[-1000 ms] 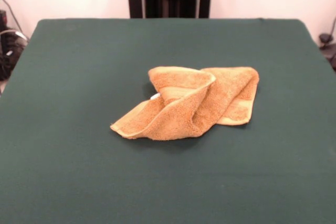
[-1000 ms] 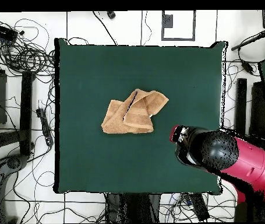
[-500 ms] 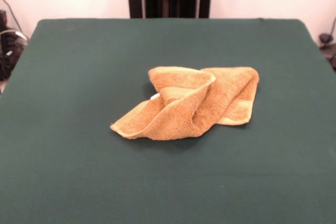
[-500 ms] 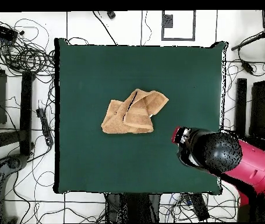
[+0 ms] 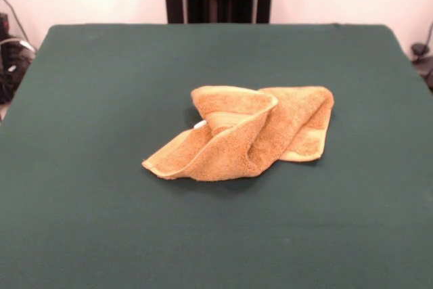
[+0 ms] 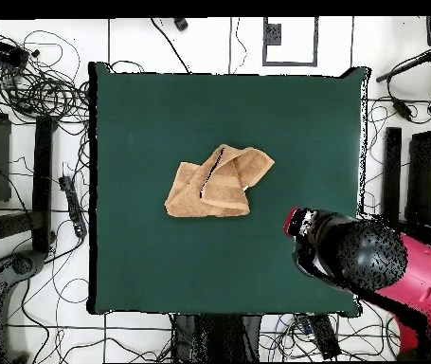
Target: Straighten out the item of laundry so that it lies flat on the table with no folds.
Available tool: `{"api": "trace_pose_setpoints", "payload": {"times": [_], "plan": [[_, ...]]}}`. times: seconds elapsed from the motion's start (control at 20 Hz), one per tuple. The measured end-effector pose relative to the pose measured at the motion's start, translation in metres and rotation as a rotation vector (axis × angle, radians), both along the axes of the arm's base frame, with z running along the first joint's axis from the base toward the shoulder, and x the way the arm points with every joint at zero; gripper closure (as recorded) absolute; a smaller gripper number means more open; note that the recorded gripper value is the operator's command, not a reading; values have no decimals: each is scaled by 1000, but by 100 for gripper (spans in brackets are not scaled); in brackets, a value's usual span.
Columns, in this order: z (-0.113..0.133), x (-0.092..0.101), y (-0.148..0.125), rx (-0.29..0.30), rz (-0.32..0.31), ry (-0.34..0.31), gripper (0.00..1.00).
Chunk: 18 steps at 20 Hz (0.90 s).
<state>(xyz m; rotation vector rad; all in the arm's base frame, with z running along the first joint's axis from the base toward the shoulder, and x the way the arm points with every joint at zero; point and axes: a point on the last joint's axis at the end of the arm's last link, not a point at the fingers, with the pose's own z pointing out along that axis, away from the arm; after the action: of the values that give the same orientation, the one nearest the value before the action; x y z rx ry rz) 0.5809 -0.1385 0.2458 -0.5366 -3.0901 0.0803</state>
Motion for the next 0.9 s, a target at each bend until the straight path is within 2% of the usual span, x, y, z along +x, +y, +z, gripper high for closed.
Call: {"api": "trace_pose_setpoints", "payload": {"times": [0.3,0.9], "plan": [[13,-6,2,10,-3,36,0],[4,-9,1,25,-7,51,0]]}}
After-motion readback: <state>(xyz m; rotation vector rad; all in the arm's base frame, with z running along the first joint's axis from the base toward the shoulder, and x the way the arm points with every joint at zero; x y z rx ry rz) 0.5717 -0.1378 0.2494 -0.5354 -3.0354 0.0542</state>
